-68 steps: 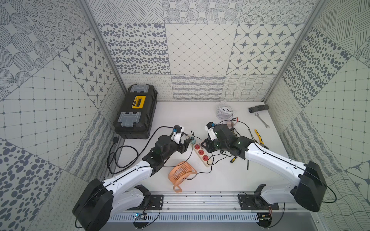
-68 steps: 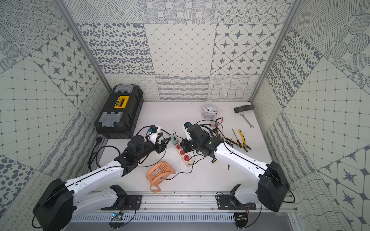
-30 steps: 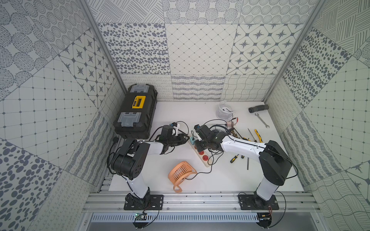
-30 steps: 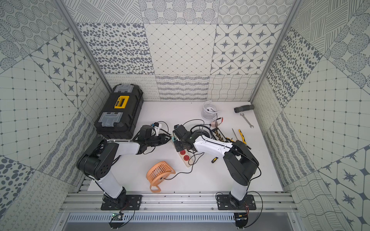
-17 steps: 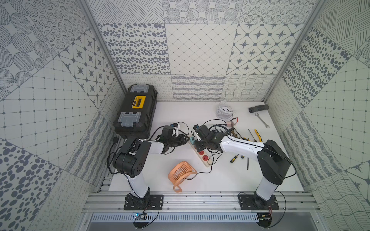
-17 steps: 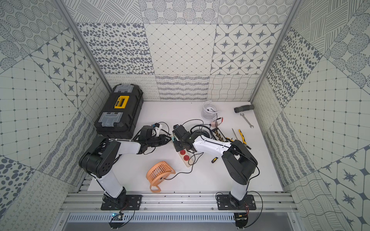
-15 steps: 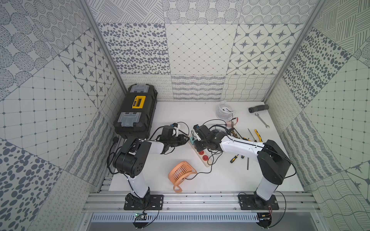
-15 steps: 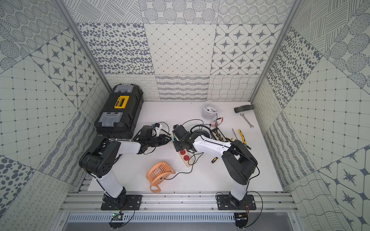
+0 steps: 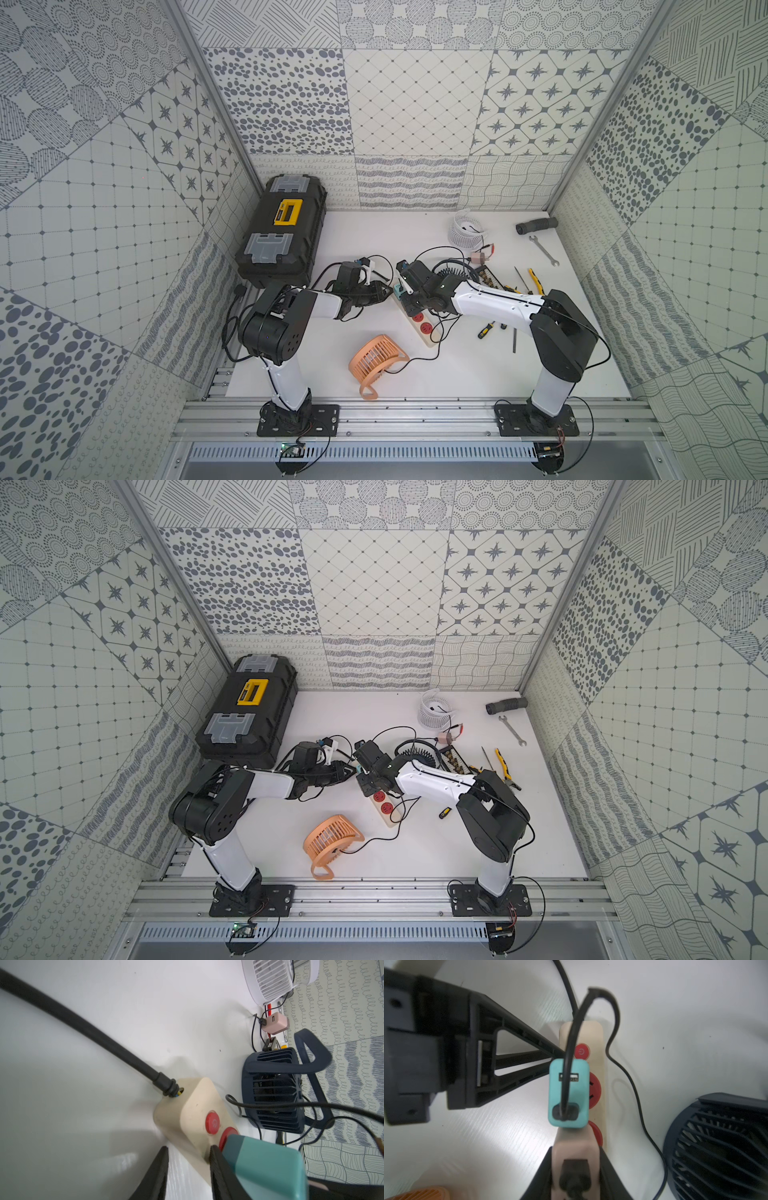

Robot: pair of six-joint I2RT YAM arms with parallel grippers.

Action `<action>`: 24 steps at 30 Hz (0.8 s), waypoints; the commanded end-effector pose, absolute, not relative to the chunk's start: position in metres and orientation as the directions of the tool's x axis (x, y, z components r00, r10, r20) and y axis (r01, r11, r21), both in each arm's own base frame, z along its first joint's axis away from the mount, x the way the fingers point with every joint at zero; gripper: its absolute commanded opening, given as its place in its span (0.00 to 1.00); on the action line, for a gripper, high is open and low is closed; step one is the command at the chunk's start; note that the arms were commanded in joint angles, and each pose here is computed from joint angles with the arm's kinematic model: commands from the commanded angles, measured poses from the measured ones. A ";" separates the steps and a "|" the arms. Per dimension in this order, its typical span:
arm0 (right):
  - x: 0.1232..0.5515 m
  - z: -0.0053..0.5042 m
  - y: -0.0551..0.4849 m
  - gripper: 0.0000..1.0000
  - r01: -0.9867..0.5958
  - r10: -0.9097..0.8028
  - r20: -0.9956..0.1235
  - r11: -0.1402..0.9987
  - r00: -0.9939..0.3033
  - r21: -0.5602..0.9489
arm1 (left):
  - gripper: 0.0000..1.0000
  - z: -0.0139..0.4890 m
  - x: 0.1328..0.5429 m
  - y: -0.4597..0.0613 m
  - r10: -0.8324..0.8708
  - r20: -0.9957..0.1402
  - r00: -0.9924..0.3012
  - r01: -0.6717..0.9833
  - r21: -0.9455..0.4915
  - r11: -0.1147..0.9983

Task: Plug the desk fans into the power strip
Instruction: Insert the plug into the socket.

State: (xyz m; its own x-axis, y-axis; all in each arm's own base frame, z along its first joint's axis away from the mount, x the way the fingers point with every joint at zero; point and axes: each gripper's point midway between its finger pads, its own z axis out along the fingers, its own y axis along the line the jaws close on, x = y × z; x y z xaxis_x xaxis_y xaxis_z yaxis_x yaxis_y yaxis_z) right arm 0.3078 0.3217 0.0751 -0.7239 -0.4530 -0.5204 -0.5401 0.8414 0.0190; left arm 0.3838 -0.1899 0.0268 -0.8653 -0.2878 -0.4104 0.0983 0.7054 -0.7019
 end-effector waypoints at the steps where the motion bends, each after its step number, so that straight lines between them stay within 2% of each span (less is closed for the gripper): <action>1: 0.281 0.009 0.270 0.00 -0.526 -0.537 -0.267 0.842 -0.800 -0.117 | 0.34 0.026 0.385 -0.189 -0.285 -0.416 -0.863 0.118 -0.715 0.689; 7: 0.260 0.004 0.255 0.00 -0.553 -0.593 -0.166 0.799 -0.787 -0.235 | 0.34 0.026 0.385 -0.190 -0.284 -0.417 -0.863 0.119 -0.716 0.688; 11: 0.257 -0.014 0.249 0.00 -0.547 -0.576 -0.109 0.810 -0.810 -0.212 | 0.34 0.025 0.384 -0.190 -0.278 -0.416 -0.866 0.123 -0.714 0.689; 16: 0.272 -0.023 0.243 0.00 -0.488 -0.512 -0.097 0.851 -0.854 -0.195 | 0.34 0.024 0.382 -0.189 -0.273 -0.415 -0.868 0.123 -0.712 0.692; 19: 0.255 -0.031 0.227 0.00 -0.476 -0.501 -0.055 0.847 -0.864 -0.235 | 0.34 0.023 0.382 -0.189 -0.269 -0.415 -0.869 0.124 -0.709 0.694; 22: 0.222 -0.047 0.209 0.00 -0.512 -0.526 0.049 0.797 -0.849 -0.321 | 0.34 0.022 0.382 -0.189 -0.266 -0.414 -0.870 0.125 -0.708 0.695; 24: 0.209 -0.057 0.208 0.00 -0.536 -0.538 0.093 0.779 -0.838 -0.326 | 0.34 0.022 0.382 -0.190 -0.265 -0.415 -0.870 0.126 -0.708 0.695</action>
